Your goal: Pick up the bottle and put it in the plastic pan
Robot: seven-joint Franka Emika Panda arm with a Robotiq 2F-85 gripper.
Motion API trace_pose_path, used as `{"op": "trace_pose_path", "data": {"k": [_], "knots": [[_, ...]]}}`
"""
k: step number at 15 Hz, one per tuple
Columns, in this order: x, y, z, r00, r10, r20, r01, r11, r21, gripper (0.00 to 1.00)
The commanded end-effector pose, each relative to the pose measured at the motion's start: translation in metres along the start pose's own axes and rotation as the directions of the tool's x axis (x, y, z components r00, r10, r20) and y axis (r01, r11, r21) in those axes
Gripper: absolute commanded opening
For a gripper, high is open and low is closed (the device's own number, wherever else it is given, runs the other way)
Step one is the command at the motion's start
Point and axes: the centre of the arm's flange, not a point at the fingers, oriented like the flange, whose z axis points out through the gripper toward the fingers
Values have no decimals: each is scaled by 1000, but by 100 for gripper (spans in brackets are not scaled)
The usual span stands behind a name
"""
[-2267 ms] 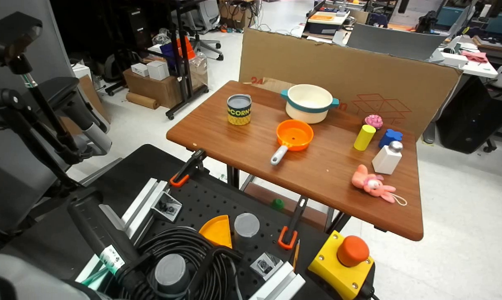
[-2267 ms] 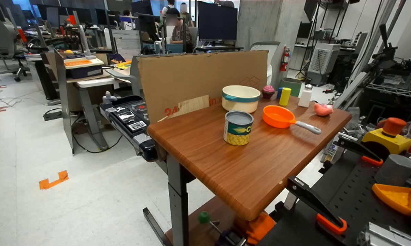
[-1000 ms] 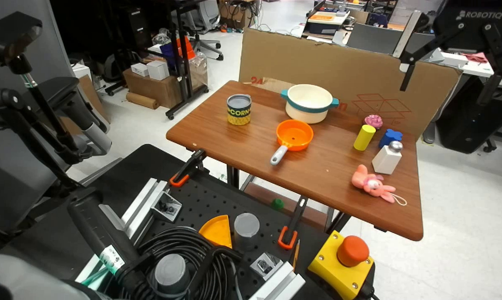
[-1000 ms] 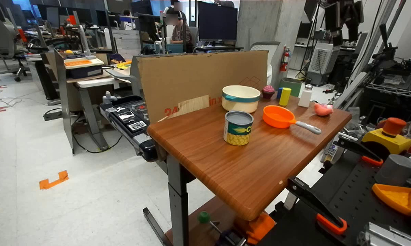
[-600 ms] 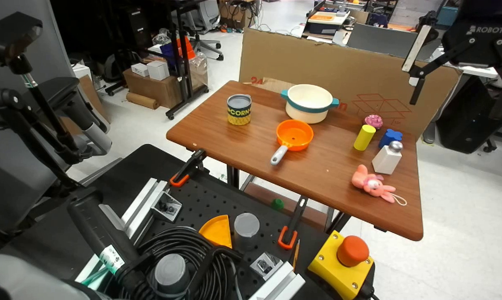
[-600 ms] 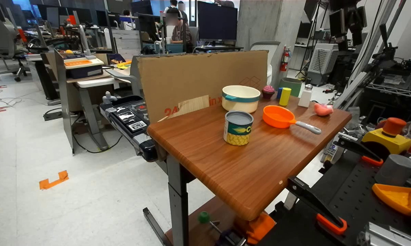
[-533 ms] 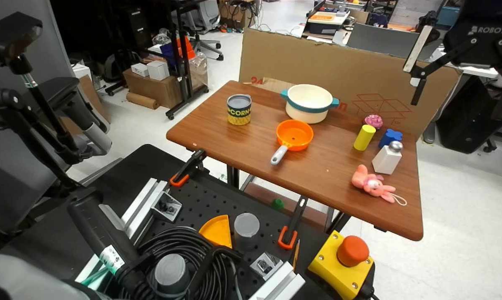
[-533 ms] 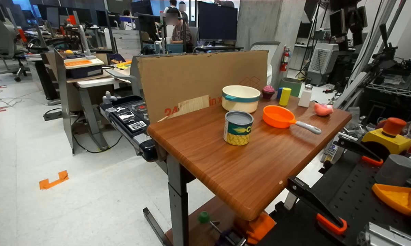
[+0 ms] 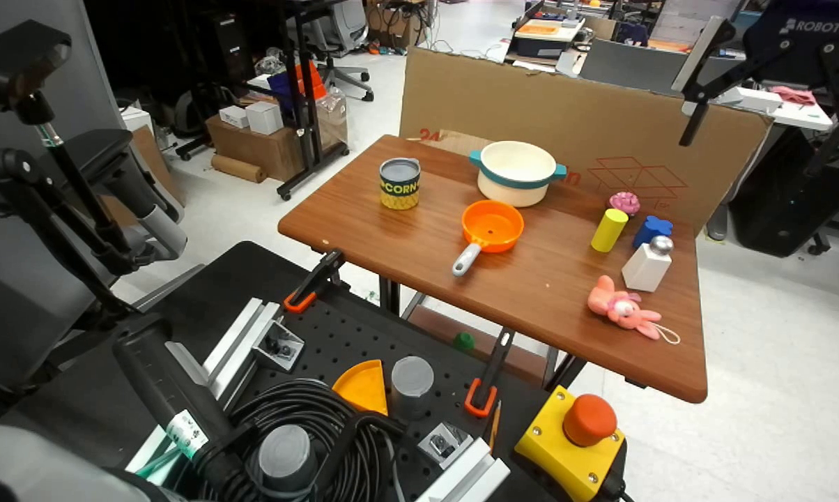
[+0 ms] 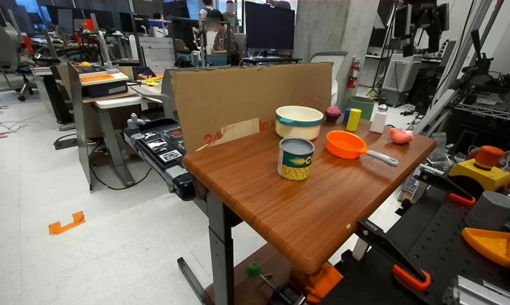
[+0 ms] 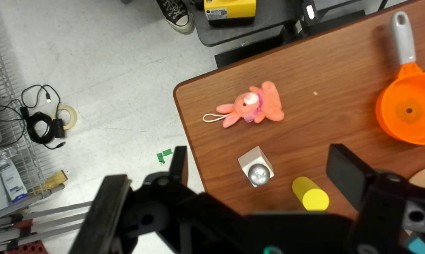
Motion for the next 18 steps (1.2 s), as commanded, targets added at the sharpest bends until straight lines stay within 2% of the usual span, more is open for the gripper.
{"op": "trace_pose_path", "data": {"k": [1,5,8,13,18], "knots": [[9,-2,-7,998,19,-55,-18,1000,21,100],[21,1,-16,980,14,-200,-26,998,-57,100],[30,0,-20,965,5,-262,-31,995,-95,100],[31,-15,-17,981,-62,-186,63,998,0,100],[31,-21,1,987,-116,-113,119,993,16,100]]}}
